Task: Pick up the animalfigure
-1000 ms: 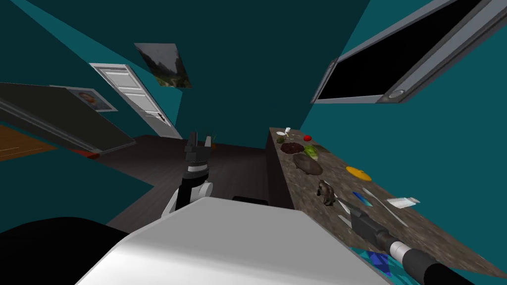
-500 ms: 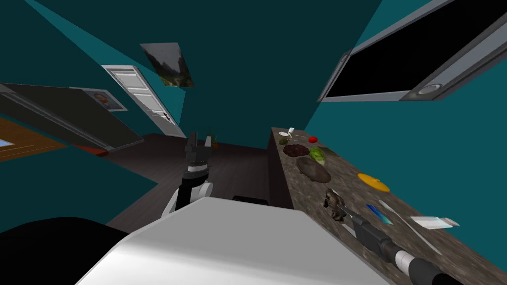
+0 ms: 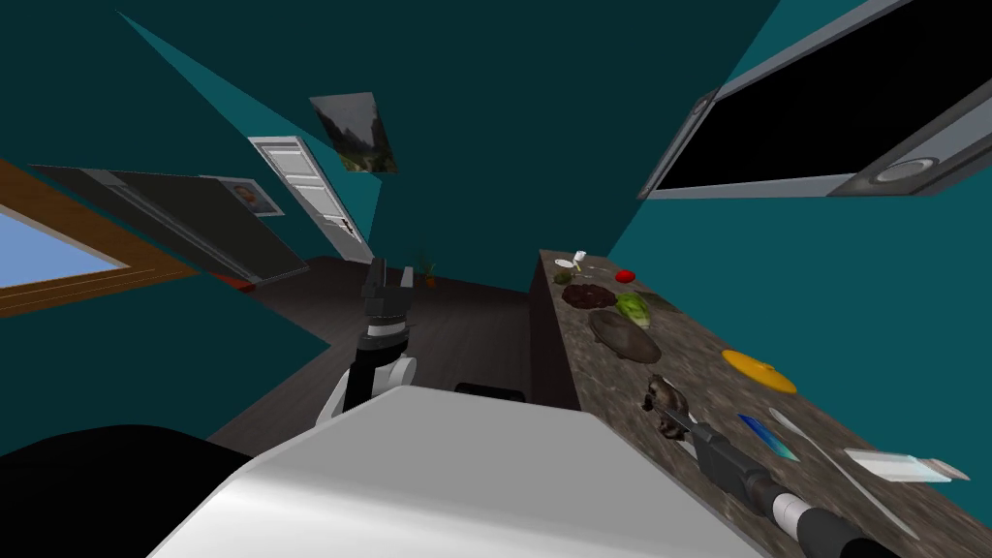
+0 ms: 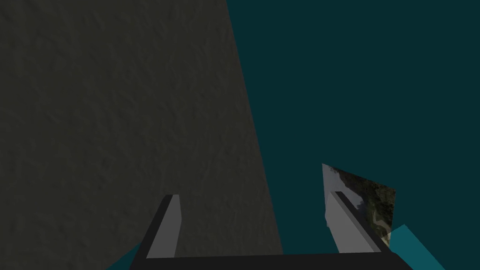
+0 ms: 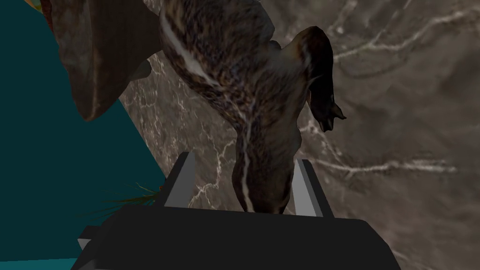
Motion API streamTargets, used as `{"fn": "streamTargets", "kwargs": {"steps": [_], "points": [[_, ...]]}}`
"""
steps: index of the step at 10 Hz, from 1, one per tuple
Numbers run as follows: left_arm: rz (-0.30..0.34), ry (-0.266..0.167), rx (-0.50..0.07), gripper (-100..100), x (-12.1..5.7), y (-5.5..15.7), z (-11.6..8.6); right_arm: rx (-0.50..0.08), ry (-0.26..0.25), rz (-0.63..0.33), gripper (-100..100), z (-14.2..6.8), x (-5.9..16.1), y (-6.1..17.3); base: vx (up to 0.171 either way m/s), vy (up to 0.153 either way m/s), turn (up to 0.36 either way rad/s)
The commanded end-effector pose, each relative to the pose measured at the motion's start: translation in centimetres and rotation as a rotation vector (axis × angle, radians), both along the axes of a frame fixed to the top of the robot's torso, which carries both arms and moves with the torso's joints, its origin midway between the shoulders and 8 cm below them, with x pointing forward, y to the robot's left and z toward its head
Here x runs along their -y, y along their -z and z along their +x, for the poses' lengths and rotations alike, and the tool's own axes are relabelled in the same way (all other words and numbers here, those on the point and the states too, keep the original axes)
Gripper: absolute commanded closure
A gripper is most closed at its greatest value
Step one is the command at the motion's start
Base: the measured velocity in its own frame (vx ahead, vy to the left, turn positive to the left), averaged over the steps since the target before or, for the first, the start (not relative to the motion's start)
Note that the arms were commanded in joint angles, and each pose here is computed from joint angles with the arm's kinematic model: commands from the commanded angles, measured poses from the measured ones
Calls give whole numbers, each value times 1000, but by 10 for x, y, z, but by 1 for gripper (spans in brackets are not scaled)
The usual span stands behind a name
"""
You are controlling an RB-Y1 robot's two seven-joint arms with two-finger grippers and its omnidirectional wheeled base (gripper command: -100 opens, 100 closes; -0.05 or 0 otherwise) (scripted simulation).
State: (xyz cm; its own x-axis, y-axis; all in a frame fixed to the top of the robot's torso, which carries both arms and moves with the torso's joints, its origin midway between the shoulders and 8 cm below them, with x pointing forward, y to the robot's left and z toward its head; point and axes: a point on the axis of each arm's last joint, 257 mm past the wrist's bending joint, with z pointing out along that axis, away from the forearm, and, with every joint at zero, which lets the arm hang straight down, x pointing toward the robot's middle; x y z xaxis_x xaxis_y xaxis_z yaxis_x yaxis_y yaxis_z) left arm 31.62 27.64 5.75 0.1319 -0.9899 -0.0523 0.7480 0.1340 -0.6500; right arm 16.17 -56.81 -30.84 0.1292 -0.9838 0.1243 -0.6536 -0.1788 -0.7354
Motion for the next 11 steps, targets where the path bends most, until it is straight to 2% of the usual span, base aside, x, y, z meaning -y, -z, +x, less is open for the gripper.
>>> {"fn": "streamTargets", "kwargs": {"steps": [1, 4, 5, 6, 8, 10, 11], "points": [[0, 0, 0, 0, 0, 0, 0, 0, 0, 0, 100, 0, 0, 0, 0, 0, 0], [0, 0, 0, 0, 0, 0, 0, 2, 0, 1, 100, 1, 0, 0, 0, 0, 0], [0, 0, 0, 0, 0, 0, 0, 1, 0, 1, 0, 1, 0, 0, 0, 0, 0], [0, 0, 0, 0, 0, 0, 0, 1, -18, -1, 100, 1, -5, -5, 33, -16, -207], [0, 0, 0, 0, 0, 0, 0, -4, -64, -1, 100, 3, -18, -12, 71, -26, -251], [0, 0, 0, 0, 0, 0, 0, -5, -64, -1, 100, 2, -18, -11, 44, -17, -70], [0, 0, 0, 0, 0, 0, 0, -5, -66, 0, 0, 2, -19, -11, 0, 0, 0]]}}
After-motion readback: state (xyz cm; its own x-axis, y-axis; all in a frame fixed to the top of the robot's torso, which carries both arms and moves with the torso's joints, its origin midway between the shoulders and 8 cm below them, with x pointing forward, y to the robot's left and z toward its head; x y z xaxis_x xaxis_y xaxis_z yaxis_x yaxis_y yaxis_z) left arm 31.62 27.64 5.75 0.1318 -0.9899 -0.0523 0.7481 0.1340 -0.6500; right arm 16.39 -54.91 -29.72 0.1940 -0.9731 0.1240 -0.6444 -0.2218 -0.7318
